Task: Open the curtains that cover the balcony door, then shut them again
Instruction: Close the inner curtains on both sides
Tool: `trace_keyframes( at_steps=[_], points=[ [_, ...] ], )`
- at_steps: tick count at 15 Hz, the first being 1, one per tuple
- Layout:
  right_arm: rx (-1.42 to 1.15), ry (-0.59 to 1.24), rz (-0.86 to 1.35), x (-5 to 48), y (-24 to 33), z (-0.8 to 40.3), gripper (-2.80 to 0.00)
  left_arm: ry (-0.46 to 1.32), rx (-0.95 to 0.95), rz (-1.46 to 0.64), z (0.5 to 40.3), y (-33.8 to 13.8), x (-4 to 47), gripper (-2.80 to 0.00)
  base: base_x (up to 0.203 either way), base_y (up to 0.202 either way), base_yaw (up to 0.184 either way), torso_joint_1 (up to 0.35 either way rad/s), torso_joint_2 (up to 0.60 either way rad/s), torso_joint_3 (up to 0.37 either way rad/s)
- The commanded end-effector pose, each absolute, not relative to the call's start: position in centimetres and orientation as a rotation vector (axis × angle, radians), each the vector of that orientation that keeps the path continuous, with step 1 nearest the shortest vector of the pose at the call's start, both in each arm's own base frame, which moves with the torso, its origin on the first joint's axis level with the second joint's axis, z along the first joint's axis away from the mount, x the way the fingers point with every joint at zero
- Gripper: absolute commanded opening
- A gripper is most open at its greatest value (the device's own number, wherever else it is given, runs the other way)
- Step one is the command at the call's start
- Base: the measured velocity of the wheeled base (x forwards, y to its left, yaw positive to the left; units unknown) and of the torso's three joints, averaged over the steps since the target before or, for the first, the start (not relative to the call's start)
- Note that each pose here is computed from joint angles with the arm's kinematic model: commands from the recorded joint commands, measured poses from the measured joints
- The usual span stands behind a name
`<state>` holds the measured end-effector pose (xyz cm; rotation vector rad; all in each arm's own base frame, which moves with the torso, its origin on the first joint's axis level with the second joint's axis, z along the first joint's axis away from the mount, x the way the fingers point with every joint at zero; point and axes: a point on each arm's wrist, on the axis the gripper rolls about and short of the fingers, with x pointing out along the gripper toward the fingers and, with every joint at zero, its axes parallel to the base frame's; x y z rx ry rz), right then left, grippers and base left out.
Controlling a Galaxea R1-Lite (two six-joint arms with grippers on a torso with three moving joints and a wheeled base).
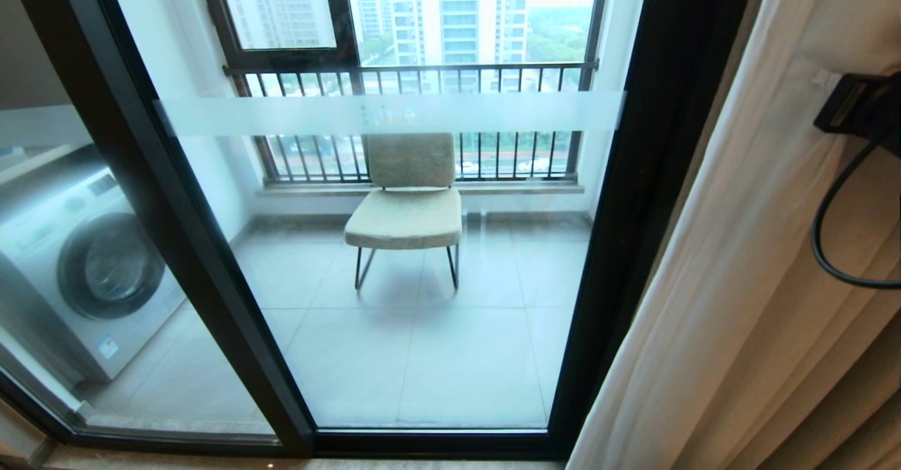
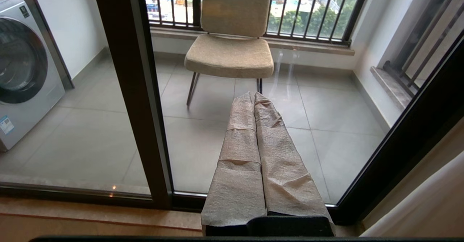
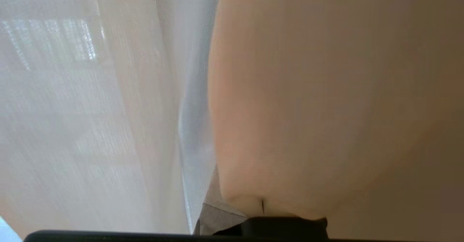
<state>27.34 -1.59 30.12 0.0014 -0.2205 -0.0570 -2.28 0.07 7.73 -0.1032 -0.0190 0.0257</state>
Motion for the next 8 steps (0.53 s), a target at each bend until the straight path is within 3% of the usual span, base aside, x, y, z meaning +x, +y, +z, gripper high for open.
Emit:
trace_keyframes(
  at_steps=[1,8],
  points=[
    [0.002,-0.239,-0.057,26.95,-1.57,30.54,-2.80,-0.020,-0.105,0.025,7.74,0.07,-2.28,-2.80,0.000,0.000,0.000,0.000,0.00,0.000],
    [0.001,-0.223,-0.051,27.06,-1.49,29.99,-2.80,-0.020,-0.105,0.027,7.74,0.07,-2.28,-2.80,0.000,0.000,0.000,0.000,0.00,0.000]
  ],
)
